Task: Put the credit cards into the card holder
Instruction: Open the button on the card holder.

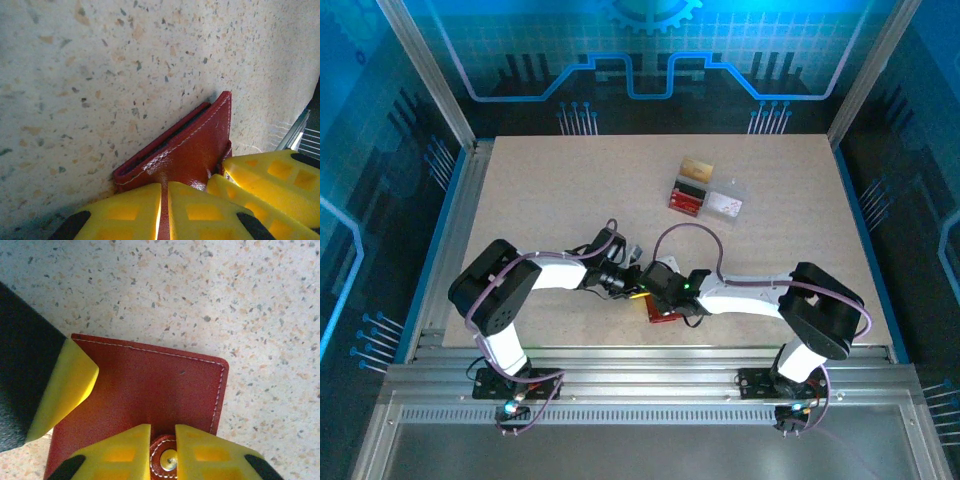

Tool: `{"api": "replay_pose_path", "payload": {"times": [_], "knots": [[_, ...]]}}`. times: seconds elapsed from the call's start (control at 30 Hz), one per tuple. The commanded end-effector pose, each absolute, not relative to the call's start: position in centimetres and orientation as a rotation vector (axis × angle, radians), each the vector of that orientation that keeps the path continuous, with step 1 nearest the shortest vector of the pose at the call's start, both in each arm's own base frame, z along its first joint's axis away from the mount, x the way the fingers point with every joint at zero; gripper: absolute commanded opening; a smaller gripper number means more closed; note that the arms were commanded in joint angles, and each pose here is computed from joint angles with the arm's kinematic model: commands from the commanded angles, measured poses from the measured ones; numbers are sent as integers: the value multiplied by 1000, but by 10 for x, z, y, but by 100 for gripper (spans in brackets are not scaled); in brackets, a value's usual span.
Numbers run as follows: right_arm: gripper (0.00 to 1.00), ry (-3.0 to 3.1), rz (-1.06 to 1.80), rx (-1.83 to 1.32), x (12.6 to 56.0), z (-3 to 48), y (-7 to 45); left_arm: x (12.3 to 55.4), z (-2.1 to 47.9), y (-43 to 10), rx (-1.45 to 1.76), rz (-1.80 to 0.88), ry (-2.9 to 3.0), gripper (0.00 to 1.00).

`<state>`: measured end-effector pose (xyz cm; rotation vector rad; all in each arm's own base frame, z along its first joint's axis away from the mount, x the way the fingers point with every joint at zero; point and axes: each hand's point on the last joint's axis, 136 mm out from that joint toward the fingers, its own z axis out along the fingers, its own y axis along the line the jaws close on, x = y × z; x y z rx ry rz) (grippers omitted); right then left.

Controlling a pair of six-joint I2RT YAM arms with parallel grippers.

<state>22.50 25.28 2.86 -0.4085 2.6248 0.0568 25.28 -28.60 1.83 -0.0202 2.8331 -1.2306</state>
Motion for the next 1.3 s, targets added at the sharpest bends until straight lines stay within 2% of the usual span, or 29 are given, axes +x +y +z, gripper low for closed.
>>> {"api": "replay_pose_path", "payload": {"times": [0.0,0.1,0.33,0.57,1.0,1.17,1.27], "knots": [[8,2673,-91,-433,214,19,229,239,-25,-260,-87,-974,2983,14],[0,2661,-80,-437,216,25,231,239,-29,-258,-91,-950,2995,13],[0,2645,1,-413,218,40,229,239,-36,-255,-102,-907,3020,11],[0,2635,357,-239,222,46,204,242,-38,-248,-91,-811,3016,11],[0,2656,313,123,241,20,134,249,-12,-281,24,-1004,2927,13],[0,2644,316,226,244,8,124,252,-9,-290,52,-1022,2908,13],[13,2650,292,266,246,1,122,252,-8,-296,67,-1058,2898,13]]}}
